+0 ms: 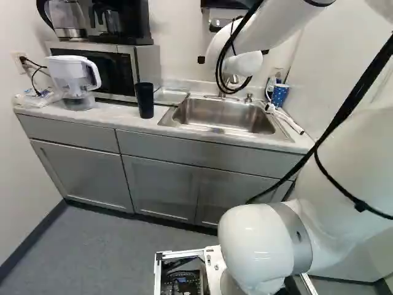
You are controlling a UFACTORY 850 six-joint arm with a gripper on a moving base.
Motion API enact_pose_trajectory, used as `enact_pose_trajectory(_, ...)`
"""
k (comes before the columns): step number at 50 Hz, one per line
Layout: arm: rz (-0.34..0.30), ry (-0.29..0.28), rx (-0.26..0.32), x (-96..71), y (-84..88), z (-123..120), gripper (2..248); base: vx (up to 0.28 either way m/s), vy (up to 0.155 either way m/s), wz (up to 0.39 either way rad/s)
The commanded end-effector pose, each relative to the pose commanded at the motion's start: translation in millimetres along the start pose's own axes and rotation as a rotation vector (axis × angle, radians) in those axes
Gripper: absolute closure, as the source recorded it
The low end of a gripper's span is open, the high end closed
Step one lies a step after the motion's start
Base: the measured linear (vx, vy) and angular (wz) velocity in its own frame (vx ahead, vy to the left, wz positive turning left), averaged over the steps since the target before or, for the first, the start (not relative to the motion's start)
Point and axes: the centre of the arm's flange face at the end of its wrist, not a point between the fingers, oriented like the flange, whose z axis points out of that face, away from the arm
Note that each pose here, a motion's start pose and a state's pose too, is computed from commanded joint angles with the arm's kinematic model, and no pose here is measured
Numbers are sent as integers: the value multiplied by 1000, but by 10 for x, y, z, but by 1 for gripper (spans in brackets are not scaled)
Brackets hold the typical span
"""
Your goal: Rinse the cup and place it in the tray
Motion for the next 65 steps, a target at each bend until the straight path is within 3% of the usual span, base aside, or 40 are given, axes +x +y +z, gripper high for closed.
enact_pose_trajectory(65, 21, -103, -50, -4, 247, 897, 3, 0, 0, 0)
